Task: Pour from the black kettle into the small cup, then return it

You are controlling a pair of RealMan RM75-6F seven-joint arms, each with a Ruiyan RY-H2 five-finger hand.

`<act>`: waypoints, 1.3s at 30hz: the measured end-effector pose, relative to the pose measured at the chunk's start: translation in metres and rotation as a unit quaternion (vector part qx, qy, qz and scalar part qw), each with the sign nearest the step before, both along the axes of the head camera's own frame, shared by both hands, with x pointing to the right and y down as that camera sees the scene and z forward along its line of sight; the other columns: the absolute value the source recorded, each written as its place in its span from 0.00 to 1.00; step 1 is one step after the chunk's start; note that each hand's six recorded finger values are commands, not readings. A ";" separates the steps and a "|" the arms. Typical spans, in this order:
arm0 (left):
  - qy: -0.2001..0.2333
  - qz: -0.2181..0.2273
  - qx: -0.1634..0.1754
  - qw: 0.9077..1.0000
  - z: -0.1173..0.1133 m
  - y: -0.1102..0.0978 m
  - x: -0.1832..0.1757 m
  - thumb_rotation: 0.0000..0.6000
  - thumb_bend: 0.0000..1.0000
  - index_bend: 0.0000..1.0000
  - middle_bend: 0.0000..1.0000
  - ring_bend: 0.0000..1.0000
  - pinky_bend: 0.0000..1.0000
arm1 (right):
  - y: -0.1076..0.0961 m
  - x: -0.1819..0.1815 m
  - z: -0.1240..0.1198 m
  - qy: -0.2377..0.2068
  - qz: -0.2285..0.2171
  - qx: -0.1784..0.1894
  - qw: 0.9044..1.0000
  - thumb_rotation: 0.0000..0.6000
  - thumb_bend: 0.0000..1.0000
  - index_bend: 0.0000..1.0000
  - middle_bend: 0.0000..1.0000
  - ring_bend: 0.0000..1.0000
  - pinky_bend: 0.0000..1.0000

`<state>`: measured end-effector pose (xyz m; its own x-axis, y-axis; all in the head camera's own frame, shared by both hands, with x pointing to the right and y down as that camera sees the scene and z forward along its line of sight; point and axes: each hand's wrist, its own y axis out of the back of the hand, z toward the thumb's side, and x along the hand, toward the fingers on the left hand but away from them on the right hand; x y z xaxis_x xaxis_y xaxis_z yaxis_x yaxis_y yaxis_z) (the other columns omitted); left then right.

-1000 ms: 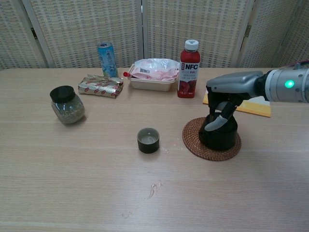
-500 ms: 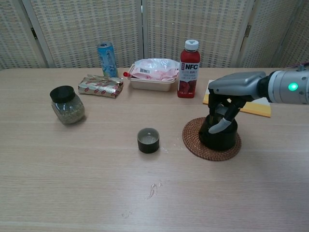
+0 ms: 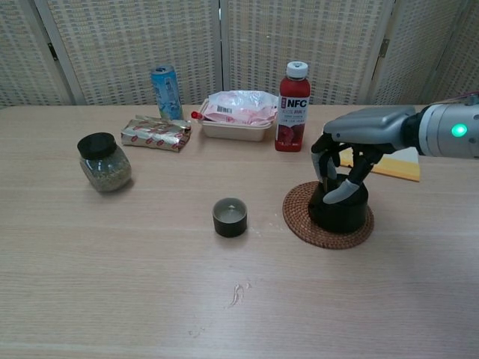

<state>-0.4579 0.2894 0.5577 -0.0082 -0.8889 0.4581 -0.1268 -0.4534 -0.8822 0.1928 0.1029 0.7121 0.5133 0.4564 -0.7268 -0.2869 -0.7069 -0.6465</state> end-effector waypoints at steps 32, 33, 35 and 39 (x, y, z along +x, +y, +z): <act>0.012 0.024 0.016 1.000 0.000 -0.019 0.005 1.00 0.25 0.17 0.00 0.06 0.00 | 0.018 0.109 -0.091 0.012 0.157 0.187 0.970 0.92 0.00 0.23 0.29 0.18 0.12; 0.012 0.024 0.016 1.000 0.001 -0.020 0.005 1.00 0.25 0.17 0.00 0.06 0.00 | 0.022 0.117 -0.095 0.018 0.163 0.190 0.968 0.91 0.00 0.23 0.29 0.18 0.12; 0.013 0.025 0.015 0.999 0.001 -0.021 0.006 1.00 0.25 0.17 0.00 0.06 0.00 | 0.033 0.135 -0.102 0.032 0.174 0.197 0.964 0.90 0.00 0.23 0.29 0.18 0.12; 0.013 0.027 0.016 0.999 0.002 -0.022 0.008 1.00 0.25 0.17 0.00 0.06 0.00 | 0.051 0.165 -0.113 0.054 0.197 0.205 0.957 0.89 0.00 0.23 0.29 0.18 0.11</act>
